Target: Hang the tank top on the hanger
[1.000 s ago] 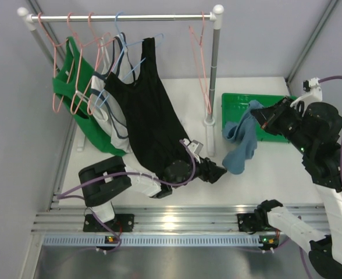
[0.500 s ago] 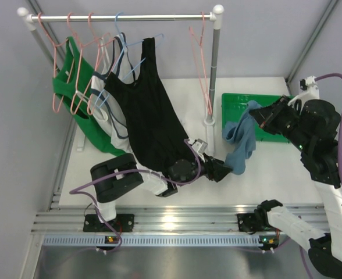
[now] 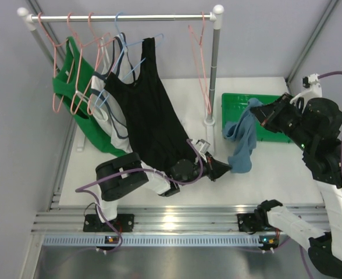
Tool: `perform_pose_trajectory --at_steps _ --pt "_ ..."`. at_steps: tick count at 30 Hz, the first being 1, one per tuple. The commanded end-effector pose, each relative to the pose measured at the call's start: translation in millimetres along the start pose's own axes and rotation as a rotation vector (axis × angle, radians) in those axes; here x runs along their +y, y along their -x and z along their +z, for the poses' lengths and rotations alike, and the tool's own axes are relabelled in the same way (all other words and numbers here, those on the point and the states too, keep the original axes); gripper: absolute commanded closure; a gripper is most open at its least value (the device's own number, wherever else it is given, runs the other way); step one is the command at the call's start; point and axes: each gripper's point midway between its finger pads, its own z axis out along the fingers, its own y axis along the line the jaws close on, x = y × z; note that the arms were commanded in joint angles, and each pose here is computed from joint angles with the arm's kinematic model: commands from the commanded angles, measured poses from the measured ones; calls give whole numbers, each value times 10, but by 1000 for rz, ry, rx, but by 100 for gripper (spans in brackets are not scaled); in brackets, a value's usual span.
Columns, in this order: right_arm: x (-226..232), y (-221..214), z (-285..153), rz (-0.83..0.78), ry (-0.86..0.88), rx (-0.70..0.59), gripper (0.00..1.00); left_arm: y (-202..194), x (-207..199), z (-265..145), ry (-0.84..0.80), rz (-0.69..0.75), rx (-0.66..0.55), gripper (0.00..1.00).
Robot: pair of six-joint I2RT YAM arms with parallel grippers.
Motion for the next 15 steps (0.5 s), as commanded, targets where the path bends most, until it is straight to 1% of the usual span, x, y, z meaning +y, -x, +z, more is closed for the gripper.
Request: perform_pose_trajectory --at_steps 1,8,9,10,11,12,13,15 --pt "193 158 -106 -15 67 -43 100 353 -269 58 -92 13 -106 100" --pt "208 202 -131 -20 63 -51 100 411 -278 -41 -86 18 -119 100" --pt "223 217 -154 -20 68 -54 100 379 -248 -52 -73 24 -104 100" --pt "224 214 -148 -20 66 -50 100 429 -214 -57 -46 29 -123 99" --pt "236 225 -156 -20 69 -51 100 403 -156 -91 -24 36 -119 88" --pt "256 241 -170 -19 75 -53 100 393 -126 -119 -14 34 -122 61" --pt "258 246 -174 -22 75 -53 100 437 -120 -140 -35 30 -143 52" --pt "271 264 -201 -22 78 -58 100 418 -143 -179 -90 -1 -129 20"
